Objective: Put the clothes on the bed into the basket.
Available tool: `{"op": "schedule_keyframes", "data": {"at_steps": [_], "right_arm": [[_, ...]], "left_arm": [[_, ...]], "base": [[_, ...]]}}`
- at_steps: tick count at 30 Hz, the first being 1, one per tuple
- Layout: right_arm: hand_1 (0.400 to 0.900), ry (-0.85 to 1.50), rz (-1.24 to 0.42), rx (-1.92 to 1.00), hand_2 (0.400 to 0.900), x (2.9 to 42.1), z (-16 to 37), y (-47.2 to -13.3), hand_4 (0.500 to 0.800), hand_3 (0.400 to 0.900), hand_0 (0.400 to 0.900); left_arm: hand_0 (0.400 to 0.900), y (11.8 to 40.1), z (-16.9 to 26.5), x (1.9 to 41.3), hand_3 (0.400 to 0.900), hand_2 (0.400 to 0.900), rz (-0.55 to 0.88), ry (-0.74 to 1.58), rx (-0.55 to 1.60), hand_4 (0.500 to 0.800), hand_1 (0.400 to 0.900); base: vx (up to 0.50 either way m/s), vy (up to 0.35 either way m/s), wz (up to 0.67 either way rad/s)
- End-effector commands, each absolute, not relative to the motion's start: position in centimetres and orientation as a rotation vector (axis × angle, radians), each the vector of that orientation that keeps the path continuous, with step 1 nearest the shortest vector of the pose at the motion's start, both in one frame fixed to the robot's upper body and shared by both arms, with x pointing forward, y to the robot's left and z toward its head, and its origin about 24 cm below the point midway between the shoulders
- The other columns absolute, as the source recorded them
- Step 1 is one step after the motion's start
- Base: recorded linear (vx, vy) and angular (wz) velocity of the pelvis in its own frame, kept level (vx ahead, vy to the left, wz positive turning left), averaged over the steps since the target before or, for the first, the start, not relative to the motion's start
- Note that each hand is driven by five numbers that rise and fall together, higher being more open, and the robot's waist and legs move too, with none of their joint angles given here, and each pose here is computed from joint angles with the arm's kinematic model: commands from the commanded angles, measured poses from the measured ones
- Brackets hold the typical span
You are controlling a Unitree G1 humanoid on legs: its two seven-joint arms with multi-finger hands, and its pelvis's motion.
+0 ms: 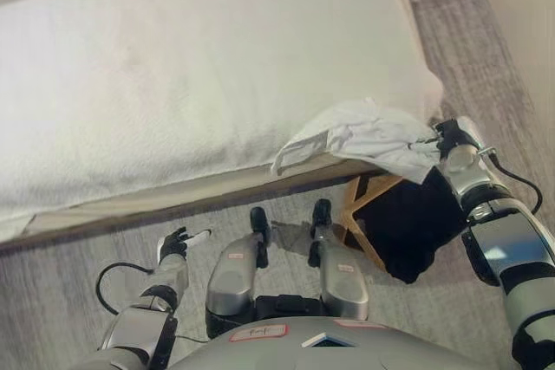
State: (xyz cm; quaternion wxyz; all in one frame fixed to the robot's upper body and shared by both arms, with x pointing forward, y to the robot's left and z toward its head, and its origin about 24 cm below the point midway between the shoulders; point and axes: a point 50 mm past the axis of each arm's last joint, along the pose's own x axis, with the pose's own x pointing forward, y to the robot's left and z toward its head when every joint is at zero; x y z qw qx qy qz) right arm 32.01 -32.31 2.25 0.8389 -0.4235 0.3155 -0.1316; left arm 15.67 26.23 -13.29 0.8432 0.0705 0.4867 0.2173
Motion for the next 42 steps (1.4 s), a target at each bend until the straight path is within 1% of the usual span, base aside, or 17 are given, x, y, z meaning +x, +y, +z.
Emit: {"op": "schedule_keyframes", "data": {"at_steps": [1,3,8,11,13,14,16,19,24,33,34,35,39,42], "right_arm": [[0.4,0.639,-0.449,-1.0,0.4,30.9,6.3,-37.7,0.5,0.4,0.4],[0.4,0.689,-0.46,-0.998,0.4,29.7,5.5,-38.6,0.5,0.4,0.4],[0.4,0.823,-0.537,-0.962,0.4,25.9,4.2,-41.5,0.5,0.4,0.4],[0.4,0.882,-0.593,-0.948,0.4,23.9,4.3,-43.3,0.5,0.4,0.4],[0.4,0.89,-0.607,-0.945,0.4,23.6,4.5,-43.6,0.5,0.4,0.4],[0.4,0.906,-0.646,-0.937,0.4,22.6,5.0,-44.6,0.5,0.4,0.4],[0.4,0.916,-0.683,-0.934,0.4,21.9,5.6,-45.5,0.5,0.4,0.4],[0.4,0.913,-0.719,-0.934,0.4,21.5,6.6,-46.3,0.5,0.4,0.4],[0.4,0.883,-0.73,-0.938,0.4,22.2,7.4,-46.3,0.5,0.4,0.4],[0.4,0.889,-0.719,-0.908,0.4,22.5,6.9,-45.8,0.5,0.4,0.4],[0.459,0.907,-0.711,-0.908,0.459,22.3,6.6,-45.8,0.535,0.459,0.459],[0.9,0.93,-0.713,-0.91,0.9,22.0,6.6,-45.9,0.8,0.9,0.9],[0.9,1.015,-0.689,-0.9,0.9,21.4,5.8,-45.8,0.8,0.9,0.9],[0.9,1.029,-0.679,-0.888,0.9,21.4,5.5,-45.5,0.8,0.9,0.9]], "left_arm": [[0.9,28.0,-14.0,12.3,0.9,0.9,0.476,1.136,0.251,0.8,0.9],[0.9,27.8,-14.1,12.1,0.9,0.9,0.473,1.151,0.244,0.8,0.9],[0.9,26.8,-14.2,13.0,0.9,0.9,0.433,1.126,0.228,0.8,0.9],[0.9,26.1,-14.3,13.5,0.9,0.9,0.382,1.12,0.235,0.8,0.9],[0.9,25.9,-14.3,13.6,0.9,0.9,0.368,1.117,0.24,0.8,0.9],[0.9,25.6,-14.3,13.9,0.9,0.9,0.347,1.114,0.247,0.8,0.9],[0.9,25.6,-14.4,13.6,0.9,0.9,0.346,1.125,0.251,0.8,0.9],[0.9,25.6,-14.5,13.2,0.9,0.9,0.346,1.143,0.252,0.8,0.9],[0.9,25.4,-14.6,13.0,0.9,0.9,0.347,1.153,0.248,0.8,0.9],[0.9,24.7,-14.6,13.9,0.9,0.9,0.327,1.132,0.236,0.8,0.9],[0.9,24.6,-14.5,14.0,0.9,0.9,0.324,1.128,0.238,0.8,0.9],[0.9,24.6,-14.5,14.0,0.9,0.9,0.319,1.13,0.244,0.8,0.9],[0.9,24.8,-14.4,14.4,0.9,0.9,0.315,1.125,0.25,0.8,0.9],[0.9,24.9,-14.3,14.5,0.9,0.9,0.312,1.124,0.253,0.8,0.9]], "base": [[0.073,-0.03,-0.27],[0.077,-0.048,-0.14],[0.062,-0.063,-0.02],[0.045,-0.058,0.09],[0.034,-0.059,0.09],[0.028,-0.075,0.09],[0.035,-0.074,0.05],[0.021,-0.064,0.0],[0.005,-0.058,0.05],[-0.002,-0.045,0.08],[-0.016,-0.033,0.05],[-0.008,-0.025,0.04],[0.005,-0.026,0.05],[0.017,-0.021,0.05]]}}
